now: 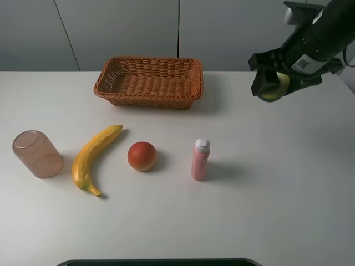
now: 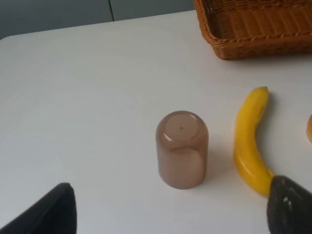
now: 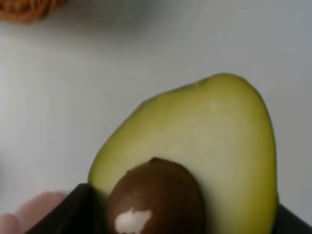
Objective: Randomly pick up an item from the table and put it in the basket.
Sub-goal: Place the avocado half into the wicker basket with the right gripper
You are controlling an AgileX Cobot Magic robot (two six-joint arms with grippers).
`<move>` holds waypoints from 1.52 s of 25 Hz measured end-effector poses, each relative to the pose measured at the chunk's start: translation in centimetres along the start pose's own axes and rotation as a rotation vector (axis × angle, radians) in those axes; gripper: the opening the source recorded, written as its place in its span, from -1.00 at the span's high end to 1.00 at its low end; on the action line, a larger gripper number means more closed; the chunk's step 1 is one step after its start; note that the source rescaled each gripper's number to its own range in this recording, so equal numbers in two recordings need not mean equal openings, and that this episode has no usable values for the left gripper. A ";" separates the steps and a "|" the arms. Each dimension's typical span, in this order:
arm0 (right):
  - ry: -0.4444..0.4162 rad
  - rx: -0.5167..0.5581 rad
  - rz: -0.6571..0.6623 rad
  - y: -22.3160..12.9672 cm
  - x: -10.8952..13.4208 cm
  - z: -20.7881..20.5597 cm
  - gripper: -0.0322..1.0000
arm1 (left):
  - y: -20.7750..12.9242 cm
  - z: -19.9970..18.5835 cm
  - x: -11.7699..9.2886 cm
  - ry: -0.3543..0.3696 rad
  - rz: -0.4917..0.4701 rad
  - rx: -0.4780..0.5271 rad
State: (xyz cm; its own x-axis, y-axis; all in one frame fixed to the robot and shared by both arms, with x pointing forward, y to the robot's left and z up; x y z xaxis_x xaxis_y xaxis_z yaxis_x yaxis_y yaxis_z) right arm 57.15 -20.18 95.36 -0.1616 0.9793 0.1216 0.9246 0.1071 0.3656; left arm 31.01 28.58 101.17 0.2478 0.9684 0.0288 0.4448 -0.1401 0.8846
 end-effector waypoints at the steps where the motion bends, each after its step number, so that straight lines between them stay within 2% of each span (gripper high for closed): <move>1: 0.002 -0.039 -0.020 1.3 0.2 -0.8 0.93 | 0.0 0.0 0.0 0.000 0.000 0.000; 4: 0.015 -0.161 -0.069 5.3 0.9 -3.1 0.93 | 0.0 0.0 0.0 0.000 0.000 0.000; 7: 0.044 -0.256 -0.106 8.6 1.8 -3.6 0.93 | 0.0 0.0 0.0 0.000 0.000 0.000; 13: 0.094 -0.343 -0.199 13.1 5.3 -0.5 0.93 | 0.0 0.0 0.0 0.000 0.000 0.000; 21: 0.161 -0.319 -0.336 14.6 13.1 7.6 0.93 | 0.0 0.0 0.0 0.000 0.000 0.000; 26: 0.193 -0.257 -0.366 13.7 16.3 13.3 0.93 | 0.0 0.0 0.0 0.000 0.000 0.000; 32: 0.197 -0.183 -0.350 12.2 16.4 18.2 0.93 | 0.0 0.0 0.0 0.000 0.000 0.000; 38: 0.194 -0.163 -0.348 11.7 16.3 19.2 0.93 | 0.0 0.0 0.0 0.000 0.000 0.000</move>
State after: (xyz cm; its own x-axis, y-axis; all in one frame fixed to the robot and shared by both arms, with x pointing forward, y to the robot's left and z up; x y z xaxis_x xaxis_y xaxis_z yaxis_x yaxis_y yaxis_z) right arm 71.98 0.32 83.87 -0.5306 0.8375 0.1310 0.7393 0.3815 0.5549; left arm 31.01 28.58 101.17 0.2478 0.9684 0.0288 0.4448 -0.1401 0.8846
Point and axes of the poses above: a point on each arm's last joint axis where the gripper is mounted, z pointing out along that axis toward the gripper, x along the wrist's bending axis when the last joint is at zero, y = z × x, the point moved 9 cm from there along z, pointing out along that axis toward the gripper, and after that the axes turned 1 degree about z, right-handed, at the moved point
